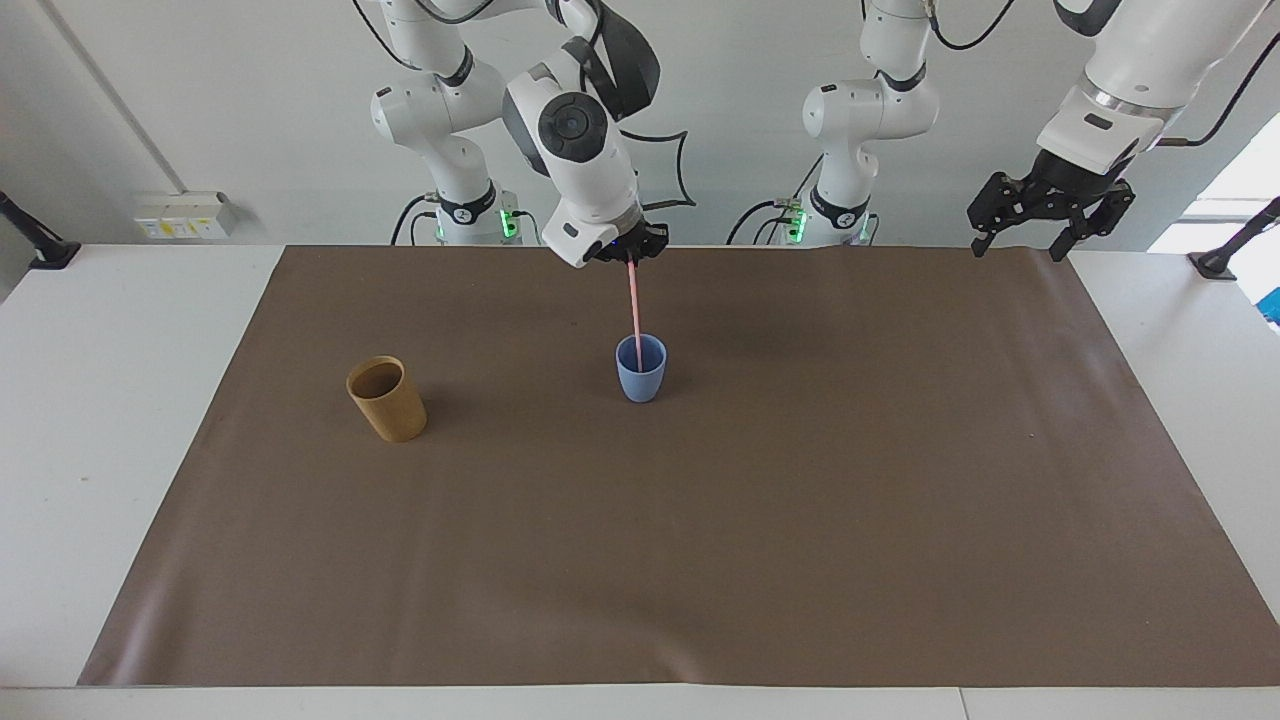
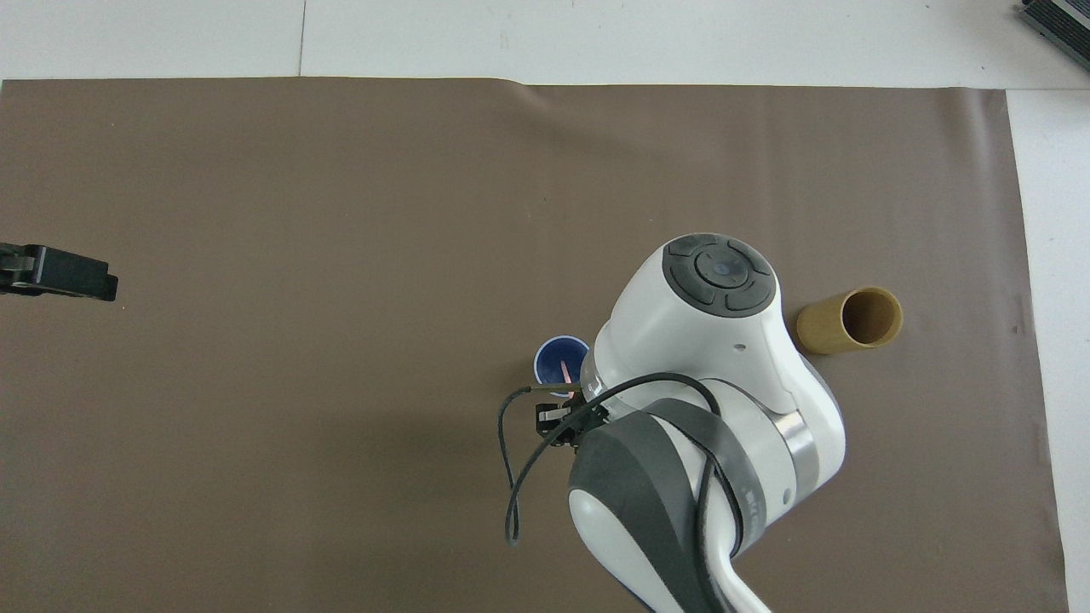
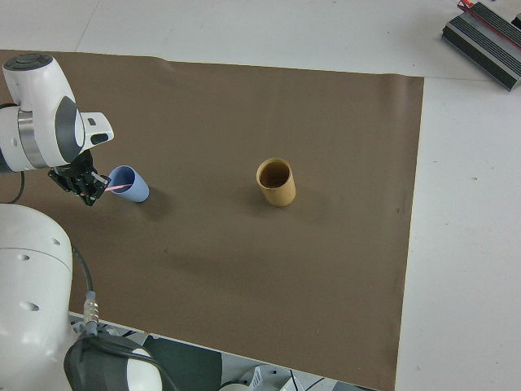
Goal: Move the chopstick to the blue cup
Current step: 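Lift the straw out and carry it over the blue cup, then lower the straw into the blue cup and open the right gripper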
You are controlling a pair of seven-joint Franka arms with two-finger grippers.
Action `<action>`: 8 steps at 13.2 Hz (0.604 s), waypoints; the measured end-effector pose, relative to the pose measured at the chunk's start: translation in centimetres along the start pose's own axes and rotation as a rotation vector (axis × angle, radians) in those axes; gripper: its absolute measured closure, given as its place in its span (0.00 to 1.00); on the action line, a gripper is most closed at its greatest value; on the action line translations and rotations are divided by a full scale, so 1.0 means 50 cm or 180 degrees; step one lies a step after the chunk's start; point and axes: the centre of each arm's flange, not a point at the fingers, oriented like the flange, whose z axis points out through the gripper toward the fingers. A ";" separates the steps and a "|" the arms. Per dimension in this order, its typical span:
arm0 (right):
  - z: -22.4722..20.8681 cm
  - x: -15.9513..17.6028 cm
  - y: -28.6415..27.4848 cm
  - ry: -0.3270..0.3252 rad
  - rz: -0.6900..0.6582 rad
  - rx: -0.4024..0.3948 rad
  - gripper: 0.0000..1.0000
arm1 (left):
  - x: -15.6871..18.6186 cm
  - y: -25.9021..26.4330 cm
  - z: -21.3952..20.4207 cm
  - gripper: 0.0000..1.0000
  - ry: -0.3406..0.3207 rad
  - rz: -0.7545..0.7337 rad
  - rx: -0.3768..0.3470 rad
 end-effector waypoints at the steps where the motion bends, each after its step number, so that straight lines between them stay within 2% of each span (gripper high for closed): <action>1: 0.007 0.014 0.007 0.0005 0.0004 0.0011 0.93 | 0.000 0.000 0.000 0.00 0.0000 0.0000 0.0000; 2: 0.010 0.025 0.018 -0.0005 -0.0002 0.0017 0.87 | 0.000 0.000 0.000 0.00 0.0000 0.0000 0.0000; 5: 0.005 0.040 0.042 -0.0001 -0.0004 0.0031 0.50 | 0.000 0.000 0.000 0.00 0.0000 0.0000 0.0000; 8: -0.005 0.044 0.053 0.0113 -0.0032 -0.0130 0.16 | 0.000 0.000 0.000 0.00 0.0000 0.0000 0.0000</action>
